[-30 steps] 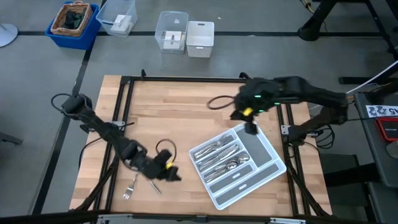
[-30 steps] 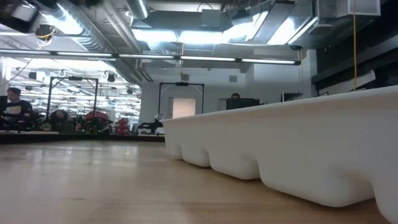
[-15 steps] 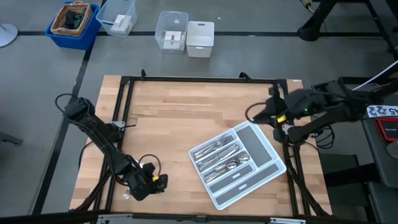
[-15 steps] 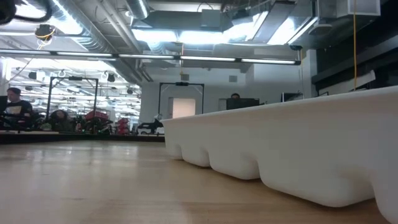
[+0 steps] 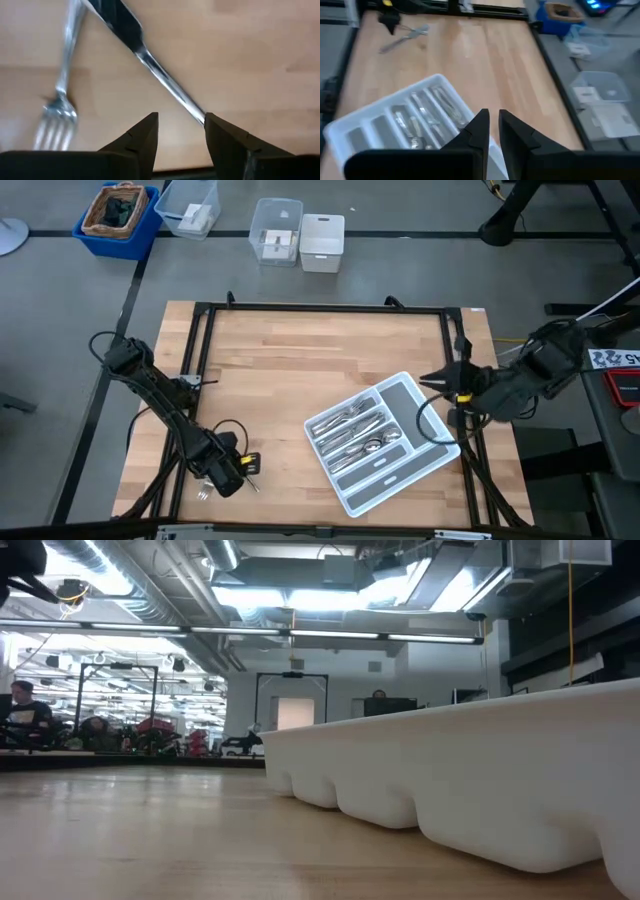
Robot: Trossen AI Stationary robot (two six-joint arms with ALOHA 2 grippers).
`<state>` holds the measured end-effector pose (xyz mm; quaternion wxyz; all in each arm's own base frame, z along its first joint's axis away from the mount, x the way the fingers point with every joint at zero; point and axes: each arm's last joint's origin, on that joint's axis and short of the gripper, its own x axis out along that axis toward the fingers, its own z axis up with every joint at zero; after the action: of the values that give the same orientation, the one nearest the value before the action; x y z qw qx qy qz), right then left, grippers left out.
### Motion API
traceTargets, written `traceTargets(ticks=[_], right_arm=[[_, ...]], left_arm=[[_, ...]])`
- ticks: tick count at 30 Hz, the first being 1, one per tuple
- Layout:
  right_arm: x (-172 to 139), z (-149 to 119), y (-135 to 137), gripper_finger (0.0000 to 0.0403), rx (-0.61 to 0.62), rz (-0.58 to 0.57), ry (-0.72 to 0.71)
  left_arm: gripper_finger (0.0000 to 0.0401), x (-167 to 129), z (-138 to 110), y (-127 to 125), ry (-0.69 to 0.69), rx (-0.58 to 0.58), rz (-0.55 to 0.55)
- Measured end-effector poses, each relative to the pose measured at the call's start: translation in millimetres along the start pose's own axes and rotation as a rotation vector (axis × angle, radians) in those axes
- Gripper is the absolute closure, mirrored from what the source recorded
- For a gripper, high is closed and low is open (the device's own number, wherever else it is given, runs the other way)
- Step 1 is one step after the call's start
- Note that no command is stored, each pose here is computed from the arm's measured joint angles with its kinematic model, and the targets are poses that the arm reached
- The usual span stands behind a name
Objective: Sort silverware
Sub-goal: Put the silver table knife into the silverware tray
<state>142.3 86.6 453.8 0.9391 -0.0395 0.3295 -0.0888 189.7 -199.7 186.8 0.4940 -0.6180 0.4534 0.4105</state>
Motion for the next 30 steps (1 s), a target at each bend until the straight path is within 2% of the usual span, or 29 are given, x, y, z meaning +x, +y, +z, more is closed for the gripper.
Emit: traceTargets(ticks=[5, 9, 12, 17, 23, 30], right_arm=[[8, -30, 8, 0.0356, -0.006, -0.035, 0.016], [24, -46, 21, 0.0356, 0.000, 0.026, 0.115], [38, -52, 35, 0.0356, -0.010, 0.068, 0.156], [60, -60, 53, 0.0356, -0.028, 0.058, 0.168], [74, -63, 67, 0.0356, -0.083, 0.034, 0.204], [76, -64, 68, 0.0356, -0.091, 0.030, 0.209]], left_arm=[[0.0253, 0, 5, 4, -0.049, 0.065, 0.038], [0.0253, 0, 4, 6, -0.050, 0.186, 0.047], [0.0253, 0, 4, 6, -0.060, 0.236, 0.040], [0.0253, 0, 7, 6, -0.083, 0.102, 0.052], [0.0253, 6, 10, 2, -0.091, 0.062, 0.077], [0.0253, 32, 15, -3, -0.099, 0.007, 0.212]])
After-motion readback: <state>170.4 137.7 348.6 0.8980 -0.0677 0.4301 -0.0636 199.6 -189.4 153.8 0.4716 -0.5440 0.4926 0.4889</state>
